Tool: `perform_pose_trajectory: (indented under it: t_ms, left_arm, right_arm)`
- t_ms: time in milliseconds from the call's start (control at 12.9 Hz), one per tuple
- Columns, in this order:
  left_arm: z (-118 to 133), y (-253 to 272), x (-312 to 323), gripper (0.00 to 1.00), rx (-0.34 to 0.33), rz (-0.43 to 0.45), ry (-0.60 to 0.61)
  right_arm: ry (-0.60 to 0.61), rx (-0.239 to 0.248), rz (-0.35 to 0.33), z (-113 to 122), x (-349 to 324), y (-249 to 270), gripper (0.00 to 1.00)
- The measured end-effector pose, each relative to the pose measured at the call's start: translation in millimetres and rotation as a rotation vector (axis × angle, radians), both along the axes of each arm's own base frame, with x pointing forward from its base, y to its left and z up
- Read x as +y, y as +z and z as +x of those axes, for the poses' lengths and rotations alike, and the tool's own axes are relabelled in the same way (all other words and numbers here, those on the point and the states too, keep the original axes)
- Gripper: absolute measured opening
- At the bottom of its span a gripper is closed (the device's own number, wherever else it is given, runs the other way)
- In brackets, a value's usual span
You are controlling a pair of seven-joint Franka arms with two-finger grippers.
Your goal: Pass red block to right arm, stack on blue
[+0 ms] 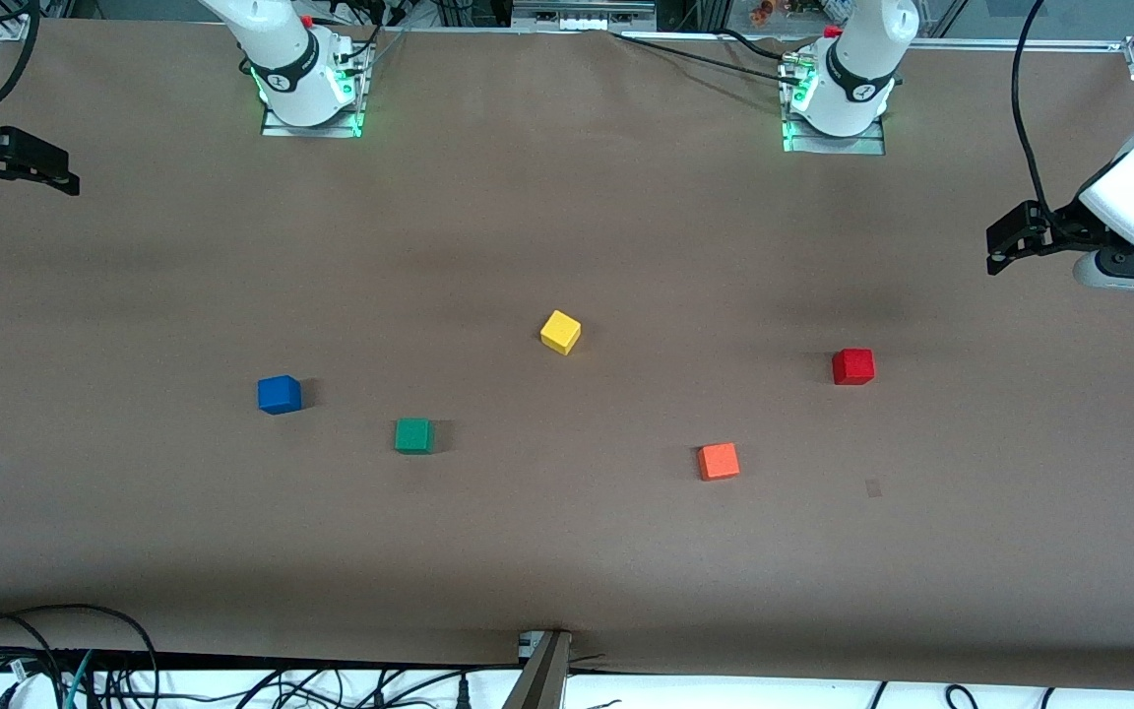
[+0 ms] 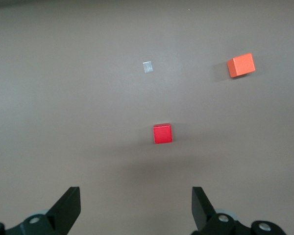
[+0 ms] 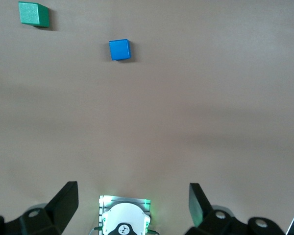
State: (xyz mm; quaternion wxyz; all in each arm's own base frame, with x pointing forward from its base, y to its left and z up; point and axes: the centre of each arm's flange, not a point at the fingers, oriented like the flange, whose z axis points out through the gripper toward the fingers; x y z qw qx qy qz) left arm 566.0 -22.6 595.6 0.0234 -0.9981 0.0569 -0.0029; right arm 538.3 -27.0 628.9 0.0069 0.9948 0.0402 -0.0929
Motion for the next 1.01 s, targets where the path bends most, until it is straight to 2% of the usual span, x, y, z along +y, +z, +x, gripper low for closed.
perform_pose_trajectory:
  t_ms: [699, 1009]
  left_arm:
    - [-7, -6, 1, 1.00, 0.062, 0.004, 0.017]
    - [-6, -43, -2, 1.00, 0.163, 0.013, 0.052]
  right_arm:
    - [-0.001, 0.000, 0.001, 0, 0, 0, 1.00]
    - [-0.002, 0.000, 0.001, 0, -1, 0, 1.00]
